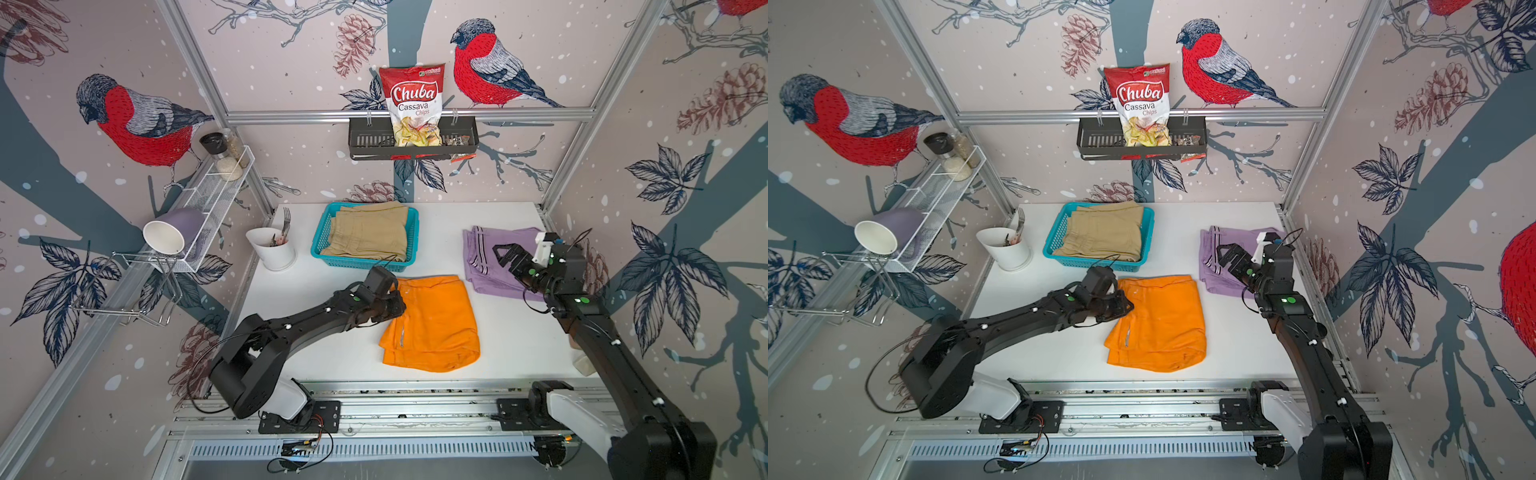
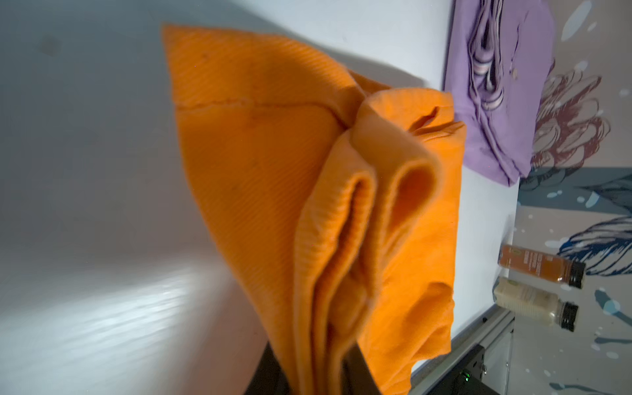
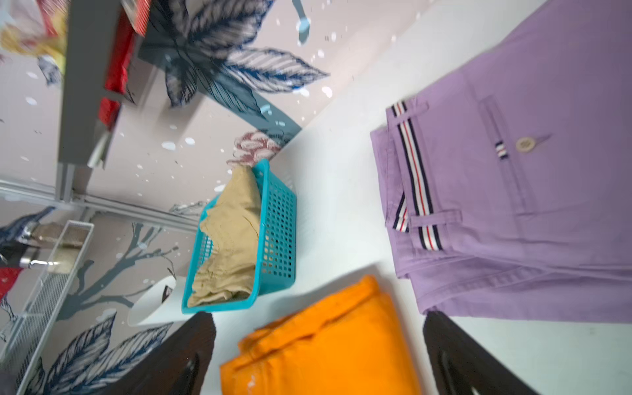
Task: Put the folded long pants in the basket
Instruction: Move the long pant to the center of the board, then pick up the long pant at the center of the board.
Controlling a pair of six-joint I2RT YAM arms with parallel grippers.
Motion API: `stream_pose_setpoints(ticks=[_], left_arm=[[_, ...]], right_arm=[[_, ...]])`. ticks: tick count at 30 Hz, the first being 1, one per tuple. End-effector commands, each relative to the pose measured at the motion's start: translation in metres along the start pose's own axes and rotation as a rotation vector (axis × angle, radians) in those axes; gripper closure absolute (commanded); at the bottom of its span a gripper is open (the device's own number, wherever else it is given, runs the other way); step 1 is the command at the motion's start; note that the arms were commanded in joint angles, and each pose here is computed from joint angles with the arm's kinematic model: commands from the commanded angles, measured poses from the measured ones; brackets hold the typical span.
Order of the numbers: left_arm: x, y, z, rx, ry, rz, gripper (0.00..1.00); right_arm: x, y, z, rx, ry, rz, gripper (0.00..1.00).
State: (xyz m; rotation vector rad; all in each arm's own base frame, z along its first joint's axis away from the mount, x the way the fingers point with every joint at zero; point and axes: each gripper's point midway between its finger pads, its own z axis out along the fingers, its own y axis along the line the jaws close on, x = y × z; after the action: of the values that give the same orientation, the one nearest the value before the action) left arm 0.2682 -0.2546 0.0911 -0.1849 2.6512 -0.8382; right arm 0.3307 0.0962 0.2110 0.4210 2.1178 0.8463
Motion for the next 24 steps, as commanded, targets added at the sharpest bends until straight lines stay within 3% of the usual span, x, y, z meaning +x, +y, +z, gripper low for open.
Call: stream_pose_setpoints(ticks=[1,9,18,22,24], left_arm=[[-0.002,0.028,-0.022,-0.057,-0.007,0.036,1.0],[-0.015,0.043,-0.044,-0.079,-0.032,0.044,1.0],[-0.016,0.053,-0.039,-0.084,-0.006,0.027,1.0],[-0.016,0.054,-0.038,-0.079,-0.003,0.022,1.0],[-0.017,0.054,-0.038,-0.076,-0.003,0.024,1.0]], right_arm=[[0.043,0.0,0.02,-0.039,0.117,-0.014,0.0],[0.144,-0.024,0.051,-0.039,0.386,-0.047,0.0],[0.21,-0.013,0.088,-0.05,0.623,-0.101,0.03],[0.222,-0.015,0.099,-0.047,0.667,-0.094,0.13],[0.225,-0.017,0.105,-0.035,0.677,-0.107,0.25]])
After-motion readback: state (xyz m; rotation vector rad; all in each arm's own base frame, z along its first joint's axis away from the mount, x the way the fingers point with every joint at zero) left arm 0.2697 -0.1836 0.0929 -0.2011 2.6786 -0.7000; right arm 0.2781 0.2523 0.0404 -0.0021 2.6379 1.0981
